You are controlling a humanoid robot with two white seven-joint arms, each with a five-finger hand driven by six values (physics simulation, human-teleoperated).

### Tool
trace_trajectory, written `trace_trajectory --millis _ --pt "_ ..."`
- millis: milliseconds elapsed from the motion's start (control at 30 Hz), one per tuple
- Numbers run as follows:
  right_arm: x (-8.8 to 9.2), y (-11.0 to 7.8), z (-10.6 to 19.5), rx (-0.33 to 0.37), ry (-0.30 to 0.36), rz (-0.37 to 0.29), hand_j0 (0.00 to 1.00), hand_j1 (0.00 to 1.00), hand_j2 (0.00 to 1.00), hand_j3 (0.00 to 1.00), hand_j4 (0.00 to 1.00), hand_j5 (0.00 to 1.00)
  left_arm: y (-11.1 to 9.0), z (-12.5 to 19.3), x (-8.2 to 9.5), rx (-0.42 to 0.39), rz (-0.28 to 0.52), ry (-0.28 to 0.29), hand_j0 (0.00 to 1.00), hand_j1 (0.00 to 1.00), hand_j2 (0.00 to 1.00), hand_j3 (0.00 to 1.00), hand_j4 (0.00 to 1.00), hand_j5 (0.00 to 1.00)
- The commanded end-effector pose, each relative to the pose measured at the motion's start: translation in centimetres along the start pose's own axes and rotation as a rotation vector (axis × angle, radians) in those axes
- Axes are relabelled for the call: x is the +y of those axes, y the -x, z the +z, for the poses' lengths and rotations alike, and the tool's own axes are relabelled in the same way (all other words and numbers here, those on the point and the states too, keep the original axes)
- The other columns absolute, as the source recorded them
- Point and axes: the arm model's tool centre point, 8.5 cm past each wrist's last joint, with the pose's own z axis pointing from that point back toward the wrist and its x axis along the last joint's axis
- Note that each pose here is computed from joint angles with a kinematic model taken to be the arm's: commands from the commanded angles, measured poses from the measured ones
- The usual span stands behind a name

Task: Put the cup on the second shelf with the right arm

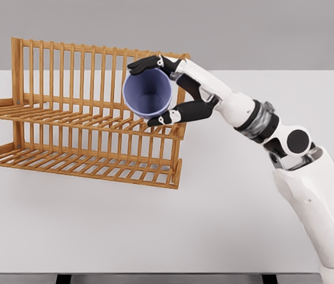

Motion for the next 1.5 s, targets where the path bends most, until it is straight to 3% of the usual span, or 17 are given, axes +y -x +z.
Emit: trace_trajectory --millis 0,100,167,467,500,600,667,967,1467 --pt "0.1 0.0 0.0 -0.001 -0.001 -0.002 0.69 0.69 0.69 0.69 0.69 0.69 0.0 0.0 0.0 0.001 0.000 0.001 1.00 1.00 1.00 1.00 1.00 1.00" --pt "0.3 0.0 -0.3 -0.004 -0.007 0.000 0.69 0.69 0.69 0.69 0.69 0.69 0.0 0.0 0.0 0.001 0.000 0.001 1.00 1.00 1.00 1.00 1.00 1.00" --pt "1.4 0.2 -1.3 -0.014 -0.028 -0.009 0.69 0.69 0.69 0.69 0.69 0.69 0.0 0.0 0.0 0.000 -0.001 0.001 1.00 1.00 1.00 1.00 1.00 1.00" --pt "1.5 0.4 -1.0 -0.009 -0.029 -0.003 0.71 0.71 0.71 0.71 0.71 0.71 0.0 0.0 0.0 0.001 0.000 -0.001 1.00 1.00 1.00 1.00 1.00 1.00" --pt "1.6 0.4 -1.0 -0.010 -0.028 -0.003 0.72 0.72 0.72 0.72 0.72 0.72 0.0 0.0 0.0 0.000 -0.001 0.001 1.00 1.00 1.00 1.00 1.00 1.00" --pt "1.6 0.2 -0.9 -0.022 -0.028 0.007 0.97 0.97 0.97 0.97 0.97 0.97 0.0 0.0 0.0 0.001 0.000 0.001 1.00 1.00 1.00 1.00 1.00 1.00" --pt "1.5 0.2 -0.9 -0.023 -0.027 0.008 0.99 0.99 0.99 0.99 0.99 0.99 0.0 0.0 0.0 0.001 0.000 0.001 1.00 1.00 1.00 1.00 1.00 1.00" --pt "1.4 0.1 -0.9 -0.023 -0.030 0.012 1.00 1.00 1.00 1.00 1.00 1.00 0.0 0.0 0.0 0.001 0.000 0.001 1.00 1.00 1.00 1.00 1.00 1.00" --pt "0.9 -2.1 -0.3 -0.051 -0.052 0.064 1.00 1.00 1.00 1.00 1.00 1.00 0.0 0.0 0.0 0.000 -0.001 0.001 1.00 1.00 1.00 1.00 1.00 1.00"
